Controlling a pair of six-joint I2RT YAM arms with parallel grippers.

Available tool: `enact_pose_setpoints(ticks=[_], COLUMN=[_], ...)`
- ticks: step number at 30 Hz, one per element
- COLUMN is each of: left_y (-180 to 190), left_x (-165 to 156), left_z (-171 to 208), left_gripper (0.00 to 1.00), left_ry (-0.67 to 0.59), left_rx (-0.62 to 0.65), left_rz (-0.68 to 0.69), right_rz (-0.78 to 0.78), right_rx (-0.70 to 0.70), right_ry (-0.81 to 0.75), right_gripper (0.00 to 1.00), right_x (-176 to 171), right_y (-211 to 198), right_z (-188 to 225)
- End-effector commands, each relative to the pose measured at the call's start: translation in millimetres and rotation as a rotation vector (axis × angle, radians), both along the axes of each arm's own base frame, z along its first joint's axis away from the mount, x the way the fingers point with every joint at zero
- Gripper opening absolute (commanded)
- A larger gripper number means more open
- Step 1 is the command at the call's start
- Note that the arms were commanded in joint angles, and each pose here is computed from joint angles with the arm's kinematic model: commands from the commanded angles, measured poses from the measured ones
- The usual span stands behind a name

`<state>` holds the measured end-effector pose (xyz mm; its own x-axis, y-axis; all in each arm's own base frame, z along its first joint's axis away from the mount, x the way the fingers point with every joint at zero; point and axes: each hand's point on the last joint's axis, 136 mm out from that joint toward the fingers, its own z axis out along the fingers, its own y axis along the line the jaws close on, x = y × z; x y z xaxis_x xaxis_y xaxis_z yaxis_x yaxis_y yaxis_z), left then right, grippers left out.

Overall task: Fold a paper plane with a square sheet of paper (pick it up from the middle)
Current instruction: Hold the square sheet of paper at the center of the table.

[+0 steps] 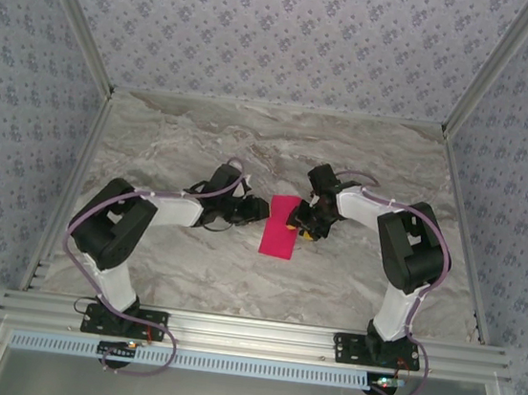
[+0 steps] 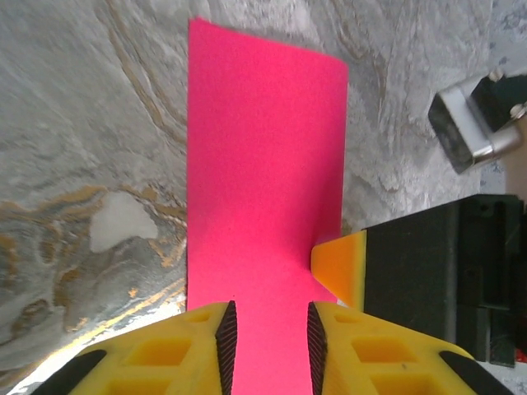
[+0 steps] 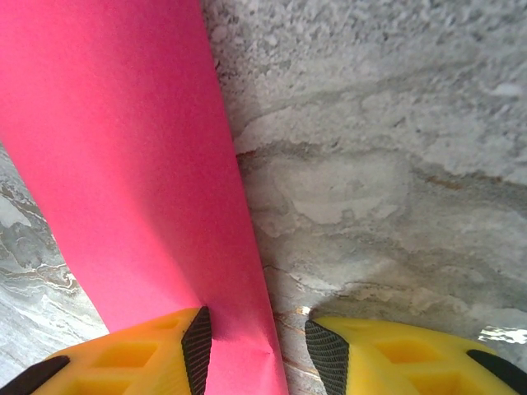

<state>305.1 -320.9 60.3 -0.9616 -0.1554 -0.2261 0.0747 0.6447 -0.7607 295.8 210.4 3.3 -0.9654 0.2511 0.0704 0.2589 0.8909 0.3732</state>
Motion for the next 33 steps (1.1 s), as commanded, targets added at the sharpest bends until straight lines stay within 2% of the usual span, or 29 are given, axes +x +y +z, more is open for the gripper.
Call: enact_pose_setpoints(ticks=[1, 6, 16, 33], left_y=[-19.6, -33.2, -34.8, -27.9], left_x=[2.9, -2.4, -7.4, -6.5], left_z=[11.1, 4.3, -21.5, -36.7], left_gripper=[0.28, 0.24, 0.18, 0.16], left_ry=[-0.018, 0.006, 0.064, 0.084], left_rx=[-0.050, -0.052, 0.001, 0.056], left_rz=[-0.045, -0.085, -0.089, -0.065], right_rz=[-0.012, -0.004, 0.004, 0.002], right_rx=[-0.336, -0.345, -0.363, -0.389], right_ry=[0.192, 0.190, 0.201, 0.215], right_gripper=[0.46, 0.47, 0.47, 0.47], right_x=[-56.2, -57.8, -61.8, -67.8], right_y=[-64.4, -64.4, -66.2, -69.7], right_z=[-79.4, -81.1, -84.6, -88.1])
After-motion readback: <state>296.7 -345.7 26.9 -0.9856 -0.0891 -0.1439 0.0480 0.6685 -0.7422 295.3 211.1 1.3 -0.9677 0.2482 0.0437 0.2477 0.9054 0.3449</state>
